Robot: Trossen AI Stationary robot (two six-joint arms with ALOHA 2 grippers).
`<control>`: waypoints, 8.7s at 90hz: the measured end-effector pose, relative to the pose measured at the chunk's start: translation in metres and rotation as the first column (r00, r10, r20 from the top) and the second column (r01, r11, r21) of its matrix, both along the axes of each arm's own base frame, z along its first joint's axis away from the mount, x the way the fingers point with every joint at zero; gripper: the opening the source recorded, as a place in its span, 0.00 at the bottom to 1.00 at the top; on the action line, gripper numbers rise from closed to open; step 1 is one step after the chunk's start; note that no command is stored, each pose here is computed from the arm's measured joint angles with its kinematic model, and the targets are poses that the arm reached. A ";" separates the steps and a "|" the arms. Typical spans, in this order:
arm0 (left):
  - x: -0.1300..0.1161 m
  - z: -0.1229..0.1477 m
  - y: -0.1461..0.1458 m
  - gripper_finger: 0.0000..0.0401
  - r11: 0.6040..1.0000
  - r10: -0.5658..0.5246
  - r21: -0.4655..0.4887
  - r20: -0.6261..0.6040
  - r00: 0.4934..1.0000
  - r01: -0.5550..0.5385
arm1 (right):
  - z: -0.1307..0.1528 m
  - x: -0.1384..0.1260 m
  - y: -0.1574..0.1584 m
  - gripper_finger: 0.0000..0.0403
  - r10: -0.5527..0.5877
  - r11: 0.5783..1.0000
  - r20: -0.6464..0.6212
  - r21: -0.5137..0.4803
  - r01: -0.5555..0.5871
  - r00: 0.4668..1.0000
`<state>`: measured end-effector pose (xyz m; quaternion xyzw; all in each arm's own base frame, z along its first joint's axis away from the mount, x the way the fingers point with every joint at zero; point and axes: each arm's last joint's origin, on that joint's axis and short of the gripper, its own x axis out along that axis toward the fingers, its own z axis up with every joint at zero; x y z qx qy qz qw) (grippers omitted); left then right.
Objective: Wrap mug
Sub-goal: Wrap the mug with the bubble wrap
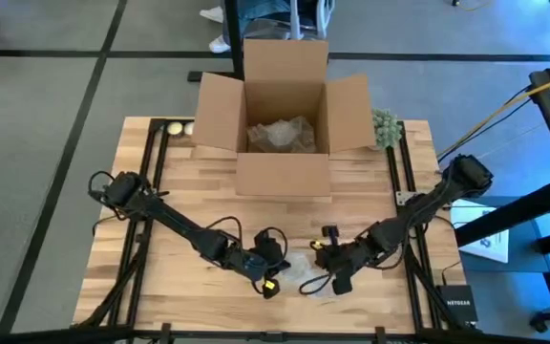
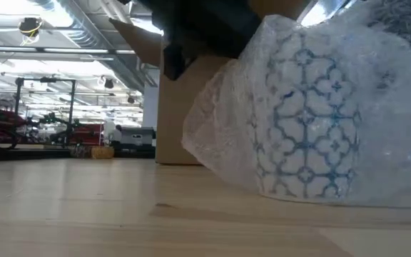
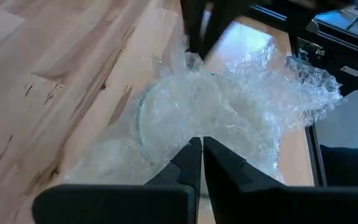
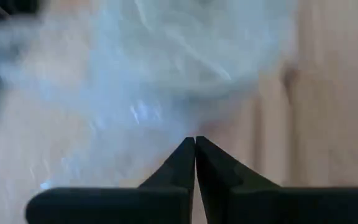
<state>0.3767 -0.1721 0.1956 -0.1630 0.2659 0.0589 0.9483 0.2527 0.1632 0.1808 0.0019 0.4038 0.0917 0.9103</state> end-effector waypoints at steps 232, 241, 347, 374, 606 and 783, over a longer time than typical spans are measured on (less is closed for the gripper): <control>0.034 0.018 -0.007 0.00 0.966 -0.135 0.176 -0.281 0.950 0.189 | 0.005 0.040 0.007 0.00 0.036 0.997 0.145 -0.068 -0.026 0.989; 0.026 0.035 -0.008 0.00 0.969 -0.134 0.167 -0.264 0.955 0.182 | 0.005 0.040 0.007 0.00 0.042 0.997 0.145 -0.074 -0.032 0.988; 0.026 0.013 -0.016 0.00 0.968 -0.196 0.097 -0.273 0.942 0.230 | 0.004 0.040 0.007 0.00 0.046 0.996 0.148 -0.084 -0.034 0.988; 0.027 0.012 -0.012 0.00 0.974 -0.170 0.097 -0.283 0.944 0.205 | 0.028 0.050 0.014 0.00 0.096 0.992 0.133 -0.095 -0.084 0.986; 0.024 0.003 -0.011 0.00 0.966 -0.178 0.117 -0.340 0.923 0.229 | 0.030 0.060 0.026 0.00 0.190 0.979 0.077 -0.084 -0.184 0.979; -0.017 0.028 -0.019 0.00 0.925 -0.128 0.346 -0.103 0.986 0.157 | 0.012 0.065 0.025 0.00 0.161 0.978 0.038 -0.137 -0.155 0.986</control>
